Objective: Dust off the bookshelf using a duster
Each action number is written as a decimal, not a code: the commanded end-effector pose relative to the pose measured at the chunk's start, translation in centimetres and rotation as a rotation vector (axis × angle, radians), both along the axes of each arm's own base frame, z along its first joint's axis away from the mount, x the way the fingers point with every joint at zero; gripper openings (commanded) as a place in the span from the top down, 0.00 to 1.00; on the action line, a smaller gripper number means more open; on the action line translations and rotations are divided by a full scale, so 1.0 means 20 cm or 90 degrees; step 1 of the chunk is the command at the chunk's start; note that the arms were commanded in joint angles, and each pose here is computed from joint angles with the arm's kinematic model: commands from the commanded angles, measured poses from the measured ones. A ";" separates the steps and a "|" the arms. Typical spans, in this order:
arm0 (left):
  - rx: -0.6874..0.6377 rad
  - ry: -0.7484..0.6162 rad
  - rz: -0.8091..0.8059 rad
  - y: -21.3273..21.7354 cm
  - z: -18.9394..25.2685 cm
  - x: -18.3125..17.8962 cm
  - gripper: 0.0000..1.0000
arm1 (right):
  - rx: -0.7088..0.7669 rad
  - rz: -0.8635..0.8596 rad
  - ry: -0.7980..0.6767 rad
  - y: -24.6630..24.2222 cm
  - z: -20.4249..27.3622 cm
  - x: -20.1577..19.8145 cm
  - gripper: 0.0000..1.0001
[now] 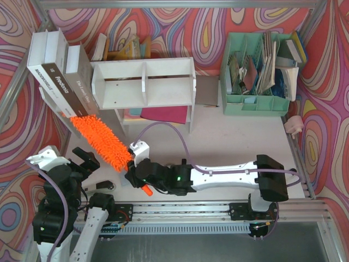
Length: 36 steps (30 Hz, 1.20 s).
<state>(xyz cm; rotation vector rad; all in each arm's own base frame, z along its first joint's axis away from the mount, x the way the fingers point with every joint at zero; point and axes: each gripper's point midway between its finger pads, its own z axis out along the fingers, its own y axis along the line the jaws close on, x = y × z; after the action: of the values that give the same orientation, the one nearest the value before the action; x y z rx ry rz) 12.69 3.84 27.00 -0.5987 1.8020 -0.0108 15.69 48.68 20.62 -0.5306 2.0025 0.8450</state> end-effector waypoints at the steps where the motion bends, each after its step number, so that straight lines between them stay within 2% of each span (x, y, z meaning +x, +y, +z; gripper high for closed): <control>1: 0.004 -0.001 -0.001 0.00 0.00 0.02 0.02 | 0.001 -0.006 0.005 0.04 -0.13 0.00 1.00; 6: 0.004 -0.002 -0.001 0.00 0.00 0.02 0.02 | -0.004 -0.006 0.005 0.05 -0.19 0.00 1.00; 15: 0.004 0.001 -0.002 0.00 0.00 0.02 0.02 | 0.050 -0.066 -0.057 0.02 0.08 0.10 1.00; 25: 0.004 -0.002 -0.004 0.00 0.00 0.02 0.02 | 0.074 -0.197 0.003 -0.23 -0.02 0.12 1.00; 28: 0.004 -0.001 -0.004 -0.01 0.00 0.02 0.02 | 0.065 -0.177 0.002 -0.18 -0.02 0.09 1.00; 36: 0.004 -0.002 -0.003 0.00 0.00 0.02 0.02 | 0.067 -0.018 -0.022 0.13 0.03 -0.05 1.00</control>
<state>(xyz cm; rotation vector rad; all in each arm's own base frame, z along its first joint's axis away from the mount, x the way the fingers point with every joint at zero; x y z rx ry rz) 12.71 3.80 26.94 -0.5976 1.8044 -0.0125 15.68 47.45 17.06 -0.4029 2.0369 0.7625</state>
